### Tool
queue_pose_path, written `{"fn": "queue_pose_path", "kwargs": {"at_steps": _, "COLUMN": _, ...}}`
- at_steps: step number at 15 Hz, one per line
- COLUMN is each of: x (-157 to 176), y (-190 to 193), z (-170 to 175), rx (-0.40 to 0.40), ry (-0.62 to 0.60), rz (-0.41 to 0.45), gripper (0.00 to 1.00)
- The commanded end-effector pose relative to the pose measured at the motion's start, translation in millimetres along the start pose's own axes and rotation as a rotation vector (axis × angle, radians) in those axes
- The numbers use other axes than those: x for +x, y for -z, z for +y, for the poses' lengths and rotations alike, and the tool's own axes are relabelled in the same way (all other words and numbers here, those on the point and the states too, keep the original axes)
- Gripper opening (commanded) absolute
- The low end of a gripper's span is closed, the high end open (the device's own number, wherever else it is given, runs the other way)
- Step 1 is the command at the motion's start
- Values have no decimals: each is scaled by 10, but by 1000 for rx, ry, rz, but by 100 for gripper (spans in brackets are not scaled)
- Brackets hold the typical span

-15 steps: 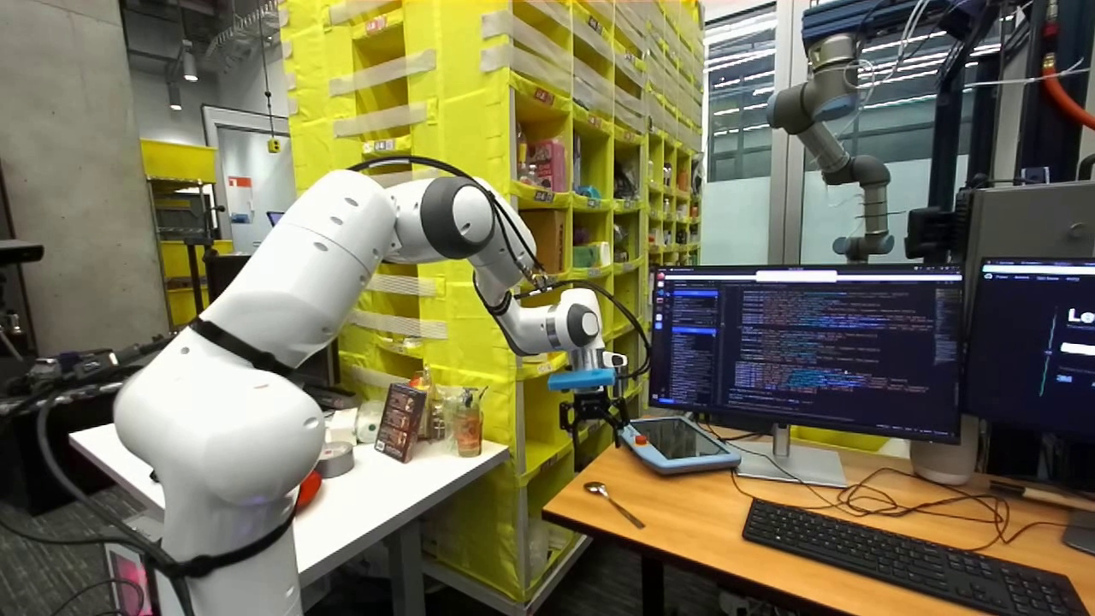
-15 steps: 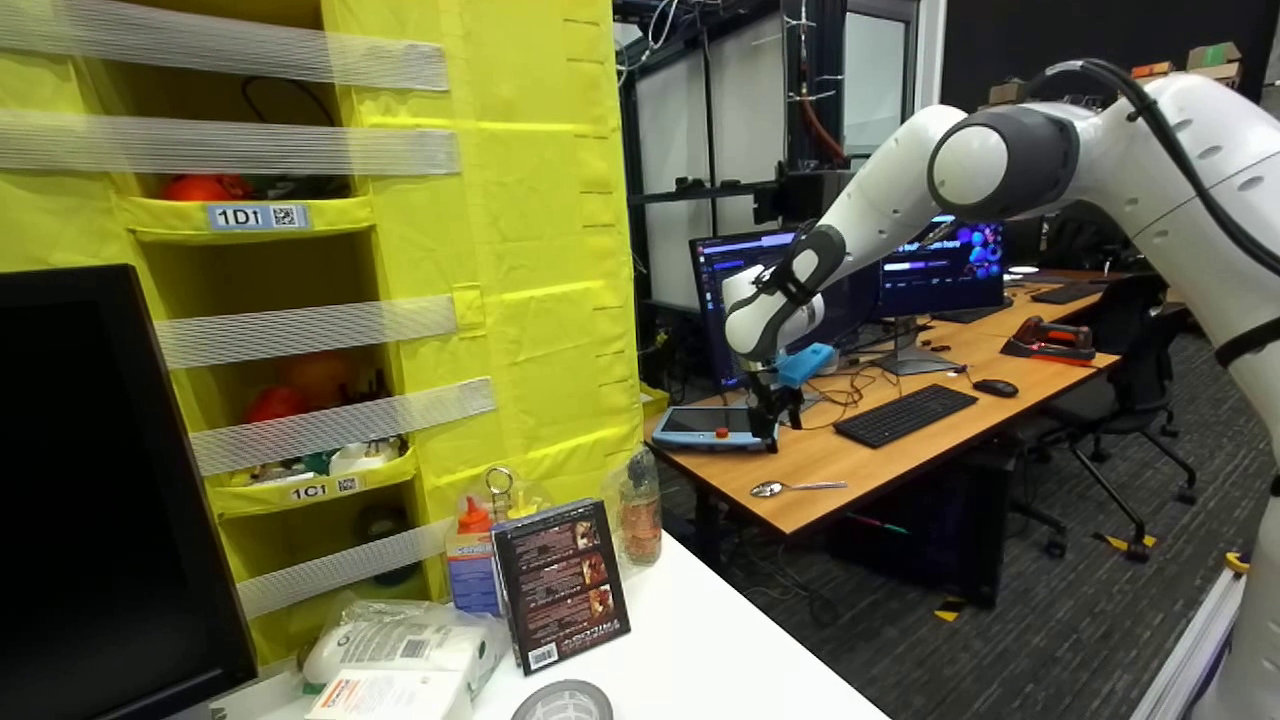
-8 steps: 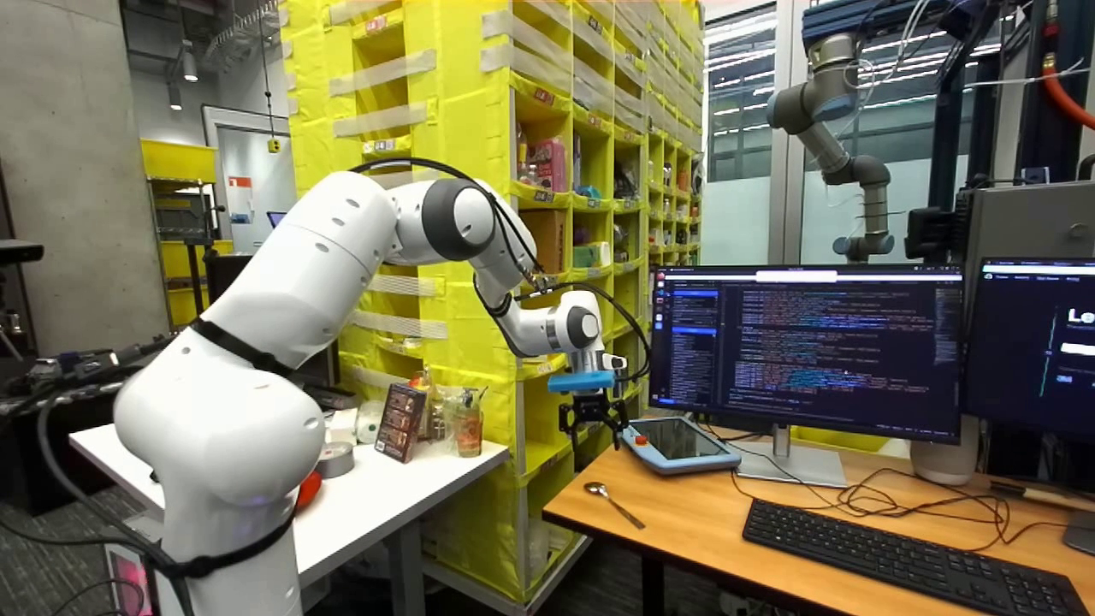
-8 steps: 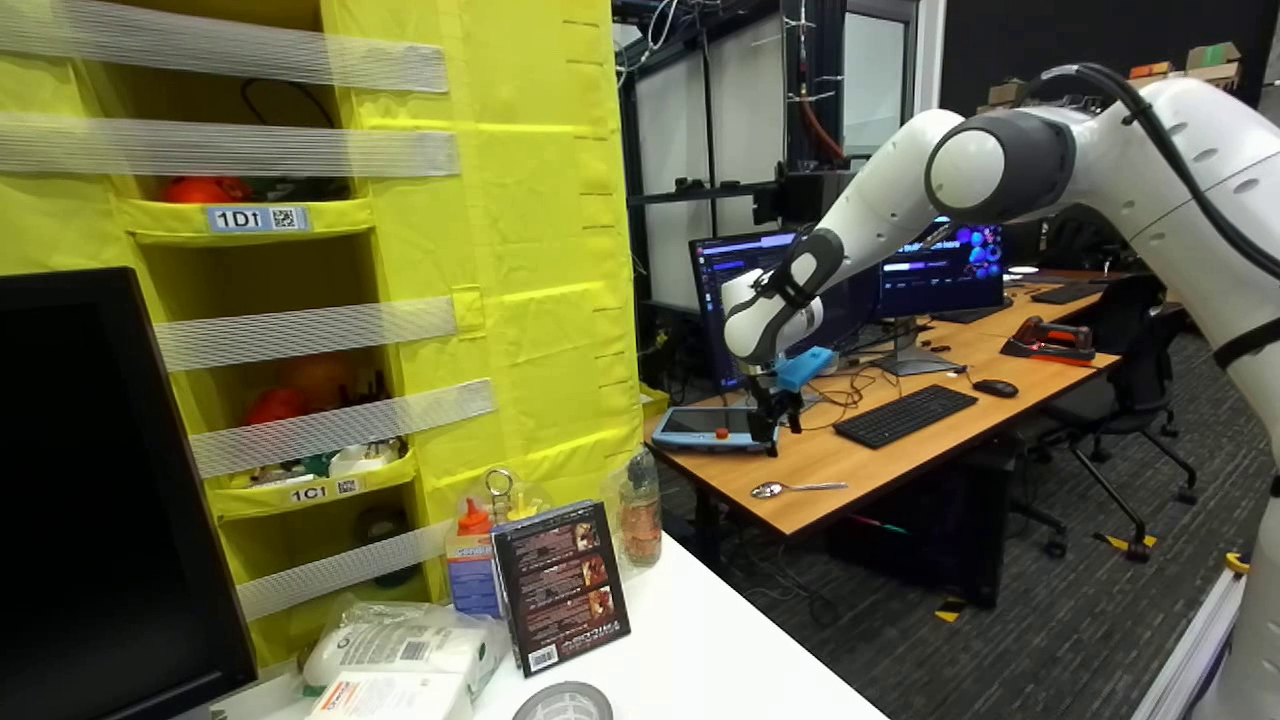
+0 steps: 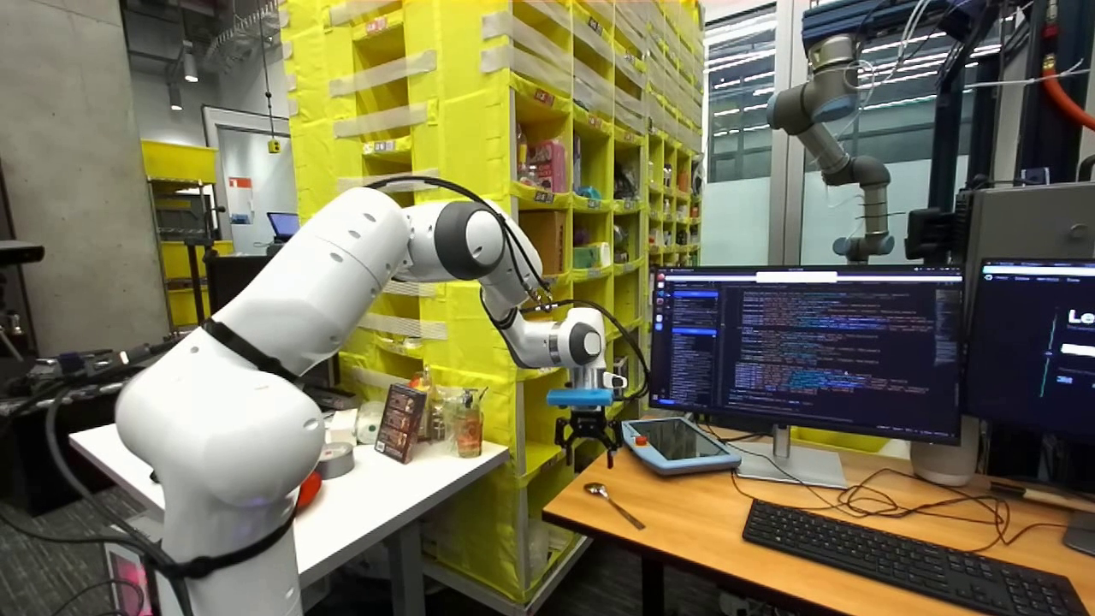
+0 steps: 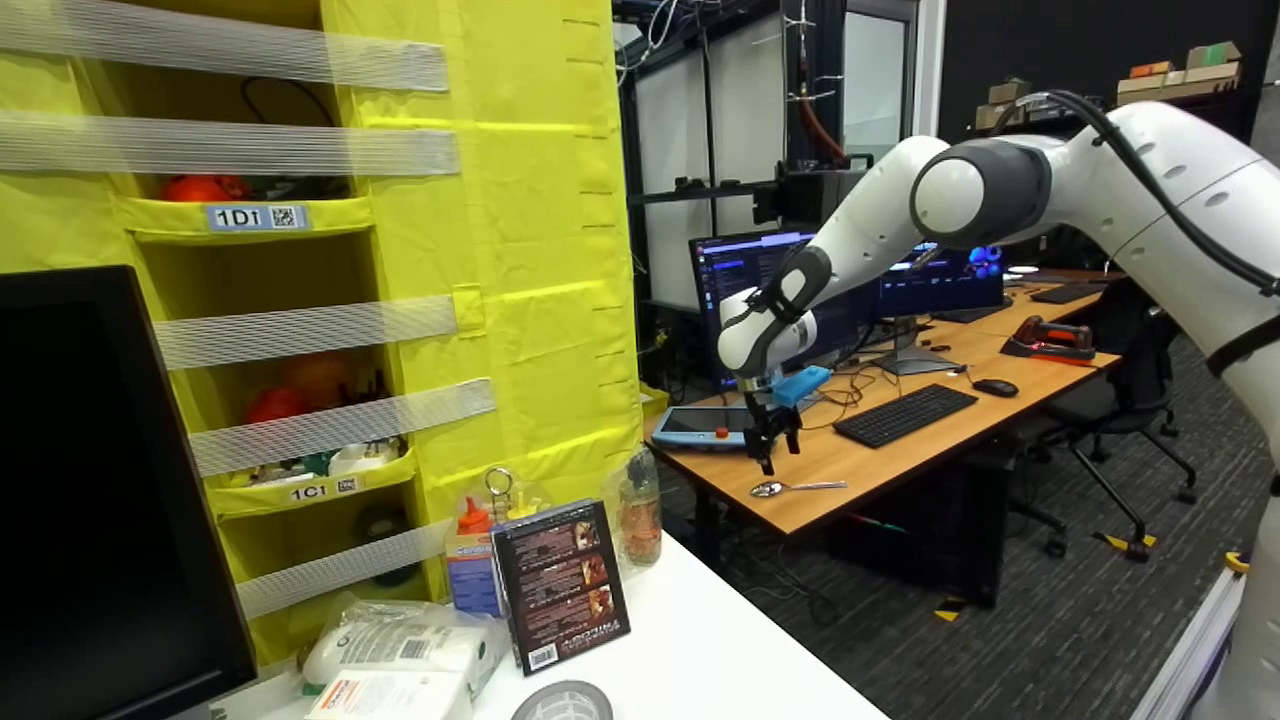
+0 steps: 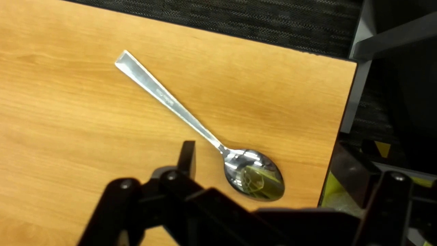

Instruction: Move the spoon to the other table to the left

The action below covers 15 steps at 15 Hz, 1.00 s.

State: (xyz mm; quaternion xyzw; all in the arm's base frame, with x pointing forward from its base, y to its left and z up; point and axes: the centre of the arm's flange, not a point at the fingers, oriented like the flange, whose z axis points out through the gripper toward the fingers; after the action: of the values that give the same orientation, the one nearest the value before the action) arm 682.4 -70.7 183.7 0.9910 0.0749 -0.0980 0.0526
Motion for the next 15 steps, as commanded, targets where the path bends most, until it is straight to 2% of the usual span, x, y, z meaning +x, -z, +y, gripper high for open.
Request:
{"fn": "queue_pose_path", "kwargs": {"at_steps": 1, "x": 114, "y": 29, "z": 122, "rx": 31, "ry": -17, "rz": 3, "gripper": 100}}
{"fn": "queue_pose_path", "kwargs": {"at_steps": 7, "x": 176, "y": -18, "z": 115, "rx": 76, "ry": 16, "rz": -2, "gripper": 100}}
{"fn": "queue_pose_path", "kwargs": {"at_steps": 10, "x": 289, "y": -202, "z": 70, "rx": 72, "ry": 54, "rz": -27, "gripper": 100}}
{"fn": "queue_pose_path", "kwargs": {"at_steps": 15, "x": 339, "y": -488, "z": 142, "rx": 74, "ry": 38, "rz": -63, "gripper": 100}}
